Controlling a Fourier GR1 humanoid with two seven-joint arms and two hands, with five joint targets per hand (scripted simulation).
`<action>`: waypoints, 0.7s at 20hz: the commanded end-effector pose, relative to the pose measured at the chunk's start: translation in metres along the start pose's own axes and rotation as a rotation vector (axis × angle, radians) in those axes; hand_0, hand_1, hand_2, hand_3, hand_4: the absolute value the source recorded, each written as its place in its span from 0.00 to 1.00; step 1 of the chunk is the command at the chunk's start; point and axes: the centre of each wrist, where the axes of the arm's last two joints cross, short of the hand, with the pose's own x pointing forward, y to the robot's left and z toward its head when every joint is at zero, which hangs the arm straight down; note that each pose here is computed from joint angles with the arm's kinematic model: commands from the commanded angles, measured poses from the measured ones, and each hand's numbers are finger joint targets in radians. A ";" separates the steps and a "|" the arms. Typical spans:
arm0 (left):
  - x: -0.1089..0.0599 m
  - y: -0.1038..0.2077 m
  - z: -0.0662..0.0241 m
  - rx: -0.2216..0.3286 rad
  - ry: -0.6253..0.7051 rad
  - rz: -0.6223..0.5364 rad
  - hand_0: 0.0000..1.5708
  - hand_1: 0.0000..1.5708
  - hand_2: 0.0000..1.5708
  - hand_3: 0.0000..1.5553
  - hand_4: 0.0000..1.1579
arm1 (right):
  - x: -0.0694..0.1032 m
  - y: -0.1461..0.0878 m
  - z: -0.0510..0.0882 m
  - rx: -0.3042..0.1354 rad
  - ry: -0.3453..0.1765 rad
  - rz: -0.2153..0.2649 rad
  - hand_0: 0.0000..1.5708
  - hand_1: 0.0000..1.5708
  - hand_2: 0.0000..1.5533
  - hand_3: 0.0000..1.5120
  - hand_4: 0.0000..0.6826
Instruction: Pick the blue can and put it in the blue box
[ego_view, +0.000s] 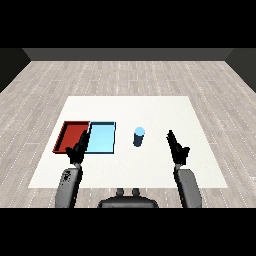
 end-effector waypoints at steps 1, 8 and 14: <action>-0.001 0.000 0.0012 0.008 0.023 -0.036 0.00 0.00 0.00 0.00 0.00 | -0.003 -0.010 0.001 0.027 0.011 0.037 0.00 0.00 0.00 0.00 0.00; 0.027 -0.002 0.0021 -0.008 -0.303 0.020 0.00 0.00 0.00 0.00 0.00 | -0.001 -0.035 0.004 0.100 -0.231 -0.203 0.00 0.00 0.00 0.00 0.00; -0.005 0.010 0.0142 -0.053 -0.335 0.048 0.00 0.00 0.00 0.00 0.00 | -0.007 -0.060 0.010 0.145 -0.254 -0.226 0.00 0.00 0.00 0.00 0.00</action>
